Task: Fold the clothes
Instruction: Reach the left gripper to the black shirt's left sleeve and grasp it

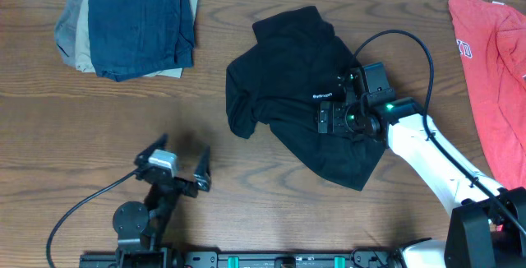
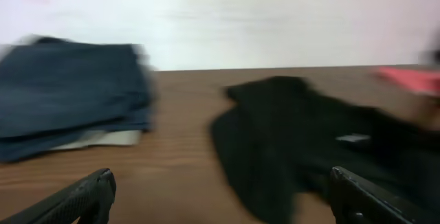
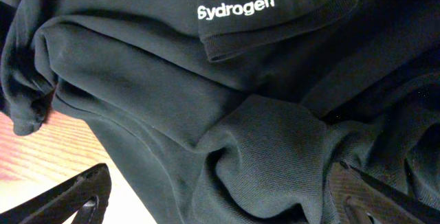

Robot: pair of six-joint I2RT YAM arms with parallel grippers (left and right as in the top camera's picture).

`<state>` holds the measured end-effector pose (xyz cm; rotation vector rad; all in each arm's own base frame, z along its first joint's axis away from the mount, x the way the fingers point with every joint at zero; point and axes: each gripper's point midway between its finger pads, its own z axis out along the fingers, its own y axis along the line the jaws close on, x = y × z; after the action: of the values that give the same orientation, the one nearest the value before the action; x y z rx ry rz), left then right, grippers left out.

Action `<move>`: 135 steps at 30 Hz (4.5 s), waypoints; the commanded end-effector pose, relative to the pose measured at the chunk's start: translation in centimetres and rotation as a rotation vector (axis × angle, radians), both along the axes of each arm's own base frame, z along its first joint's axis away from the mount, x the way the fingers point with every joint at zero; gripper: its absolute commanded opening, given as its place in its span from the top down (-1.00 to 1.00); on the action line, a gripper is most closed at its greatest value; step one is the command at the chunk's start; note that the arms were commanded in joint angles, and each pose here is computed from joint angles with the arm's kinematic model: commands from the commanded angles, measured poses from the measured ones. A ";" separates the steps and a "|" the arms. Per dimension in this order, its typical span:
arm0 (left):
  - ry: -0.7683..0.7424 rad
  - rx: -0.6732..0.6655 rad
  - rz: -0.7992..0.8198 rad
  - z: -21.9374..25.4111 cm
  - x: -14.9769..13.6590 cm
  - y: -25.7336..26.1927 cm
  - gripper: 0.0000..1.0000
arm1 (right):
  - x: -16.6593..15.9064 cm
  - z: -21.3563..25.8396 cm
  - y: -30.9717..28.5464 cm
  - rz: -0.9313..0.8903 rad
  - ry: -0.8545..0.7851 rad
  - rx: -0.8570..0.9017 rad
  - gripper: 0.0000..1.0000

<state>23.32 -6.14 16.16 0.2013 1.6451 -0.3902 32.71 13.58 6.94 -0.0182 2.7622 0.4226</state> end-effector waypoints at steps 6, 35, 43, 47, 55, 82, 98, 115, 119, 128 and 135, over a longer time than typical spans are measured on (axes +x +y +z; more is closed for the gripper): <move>0.073 -0.117 -0.332 -0.5 -2.9 -5.0 -0.96 | 0.1 -0.1 0.2 -0.006 0.002 -0.004 -0.99; 0.909 0.030 -0.206 -0.5 8.3 -4.2 -0.96 | 0.1 -0.1 0.2 -0.007 0.001 -0.004 -0.98; 1.086 -0.113 -0.173 -5.3 10.1 -5.6 -0.96 | 0.1 -0.1 0.2 -0.007 0.001 -0.004 -0.99; 1.085 -0.006 -0.097 -7.2 10.8 -5.8 -0.96 | 0.1 -0.1 0.2 -0.007 0.000 -0.004 -0.98; 0.890 0.354 0.212 -7.8 13.1 -5.4 -0.95 | 0.1 -0.1 0.2 -0.007 0.001 -0.004 -0.98; 0.925 0.326 0.155 -13.1 15.0 -8.0 -0.87 | 0.1 -0.1 0.2 -0.007 0.001 -0.004 -0.99; 0.915 0.326 0.163 -12.9 15.2 -7.9 0.07 | 0.1 -0.1 0.2 -0.007 0.001 -0.004 -0.99; 0.847 0.187 0.190 -11.5 17.2 -9.0 -0.29 | 0.1 -0.1 0.2 -0.007 0.001 -0.004 -0.98; 0.853 0.191 0.190 -11.7 17.1 -9.0 -0.29 | 0.1 -0.1 0.2 -0.007 0.001 -0.004 -0.99; 0.881 0.211 0.201 -12.9 16.8 -8.7 0.25 | 0.1 -0.1 0.2 -0.007 0.001 -0.004 -0.98; 0.880 0.213 0.213 -12.8 16.9 -8.4 0.88 | 0.1 -0.1 0.2 -0.007 0.001 -0.004 -0.98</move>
<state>39.73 -14.93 3.45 0.0154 2.5521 -0.1522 32.72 13.57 6.93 -0.0175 2.7618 0.4218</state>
